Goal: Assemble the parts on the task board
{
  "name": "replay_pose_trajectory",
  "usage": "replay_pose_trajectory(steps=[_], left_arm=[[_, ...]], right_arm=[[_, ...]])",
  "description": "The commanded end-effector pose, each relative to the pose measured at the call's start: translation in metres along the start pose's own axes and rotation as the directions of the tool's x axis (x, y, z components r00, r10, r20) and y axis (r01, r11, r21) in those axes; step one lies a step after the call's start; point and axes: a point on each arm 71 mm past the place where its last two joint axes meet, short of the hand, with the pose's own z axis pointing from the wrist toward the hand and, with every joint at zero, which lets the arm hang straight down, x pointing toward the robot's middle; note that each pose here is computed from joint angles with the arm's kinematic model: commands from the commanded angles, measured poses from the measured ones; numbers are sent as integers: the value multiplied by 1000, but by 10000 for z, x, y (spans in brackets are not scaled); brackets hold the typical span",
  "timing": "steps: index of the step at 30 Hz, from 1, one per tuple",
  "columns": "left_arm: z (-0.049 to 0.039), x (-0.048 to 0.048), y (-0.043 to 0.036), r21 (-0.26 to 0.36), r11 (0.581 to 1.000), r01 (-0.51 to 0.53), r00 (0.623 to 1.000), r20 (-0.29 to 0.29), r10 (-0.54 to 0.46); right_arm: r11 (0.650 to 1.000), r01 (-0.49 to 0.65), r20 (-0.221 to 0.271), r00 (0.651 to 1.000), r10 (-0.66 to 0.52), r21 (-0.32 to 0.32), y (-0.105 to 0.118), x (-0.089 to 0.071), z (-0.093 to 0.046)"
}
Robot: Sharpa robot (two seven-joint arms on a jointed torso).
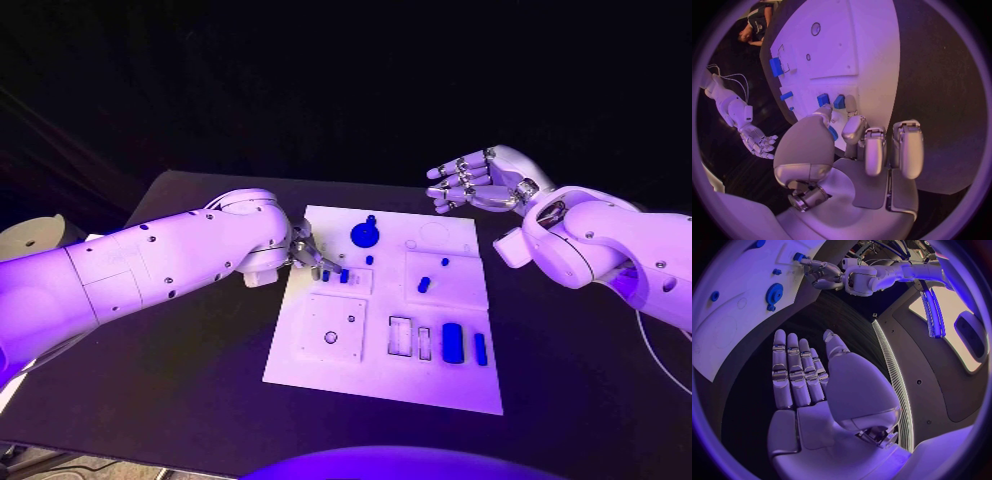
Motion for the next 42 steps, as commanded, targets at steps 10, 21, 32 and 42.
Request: replay_pose_trajectory(steps=[10,21,32,42], left_arm=[[-94,-181,-28,239,940,245,939,182,-291],[-202,-277,-235,470,882,40,909,349,-228],[-146,-109,-584,544,799,-256,903,431,-4],[11,-13,-712,523,793,-313,902,426,75]], right_arm=[[1000,-1,-14,1000,1,-3,-3,9,6],[1000,0,-12,1000,0,-2,-8,4,5],[1000,0,-13,1000,0,-3,-12,10,15],[1000,0,-17,1000,0,-6,-5,30,26]])
